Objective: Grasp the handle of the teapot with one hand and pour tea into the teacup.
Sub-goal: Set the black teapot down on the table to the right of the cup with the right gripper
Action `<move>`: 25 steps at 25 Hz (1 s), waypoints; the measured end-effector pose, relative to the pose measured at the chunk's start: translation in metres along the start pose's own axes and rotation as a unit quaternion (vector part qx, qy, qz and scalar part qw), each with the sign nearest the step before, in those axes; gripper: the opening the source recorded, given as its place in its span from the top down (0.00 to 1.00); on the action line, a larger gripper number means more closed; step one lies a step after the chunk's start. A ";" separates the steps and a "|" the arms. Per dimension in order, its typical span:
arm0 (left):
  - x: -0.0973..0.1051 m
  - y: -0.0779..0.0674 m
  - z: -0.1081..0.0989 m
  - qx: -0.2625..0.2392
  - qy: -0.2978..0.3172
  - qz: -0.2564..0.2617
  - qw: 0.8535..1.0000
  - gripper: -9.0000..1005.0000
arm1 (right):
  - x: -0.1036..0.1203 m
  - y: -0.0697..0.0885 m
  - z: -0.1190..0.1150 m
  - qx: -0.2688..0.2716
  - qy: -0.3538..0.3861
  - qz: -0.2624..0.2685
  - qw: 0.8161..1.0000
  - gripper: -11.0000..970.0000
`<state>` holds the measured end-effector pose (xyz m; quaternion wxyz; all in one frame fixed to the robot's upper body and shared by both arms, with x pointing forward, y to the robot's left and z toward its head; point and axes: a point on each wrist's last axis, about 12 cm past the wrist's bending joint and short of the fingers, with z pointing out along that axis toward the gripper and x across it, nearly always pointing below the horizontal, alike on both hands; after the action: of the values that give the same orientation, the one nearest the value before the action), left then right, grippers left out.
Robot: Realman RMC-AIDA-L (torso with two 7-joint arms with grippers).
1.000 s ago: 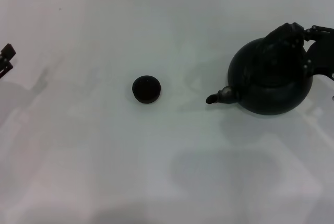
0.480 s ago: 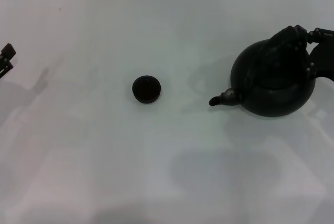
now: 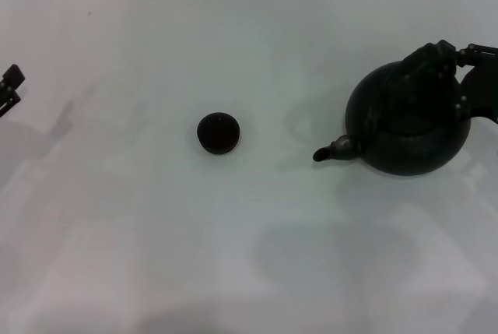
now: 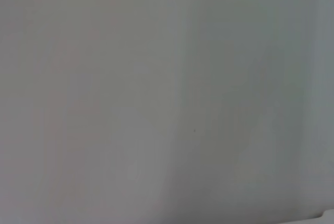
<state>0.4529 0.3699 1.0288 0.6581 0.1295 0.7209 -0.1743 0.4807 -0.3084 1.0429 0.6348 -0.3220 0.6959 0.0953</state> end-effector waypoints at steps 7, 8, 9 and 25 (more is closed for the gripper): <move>0.000 0.000 0.000 0.001 0.001 0.001 1.000 0.14 | 0.001 0.001 0.001 -0.003 0.000 -0.010 1.000 0.87; 0.000 0.000 0.000 0.001 0.001 0.001 1.000 0.14 | 0.001 0.001 0.001 -0.003 0.000 -0.009 1.000 0.87; 0.000 0.000 0.000 0.001 0.001 0.001 1.000 0.14 | 0.001 0.001 0.001 -0.002 -0.001 -0.009 1.000 0.87; 0.000 -0.001 -0.001 0.002 0.000 0.000 1.000 0.14 | 0.007 0.003 0.001 -0.004 0.009 0.001 1.000 0.77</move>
<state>0.4521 0.3696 1.0288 0.6582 0.1310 0.7203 -0.1755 0.4801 -0.3078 1.0356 0.6270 -0.3249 0.7015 0.0962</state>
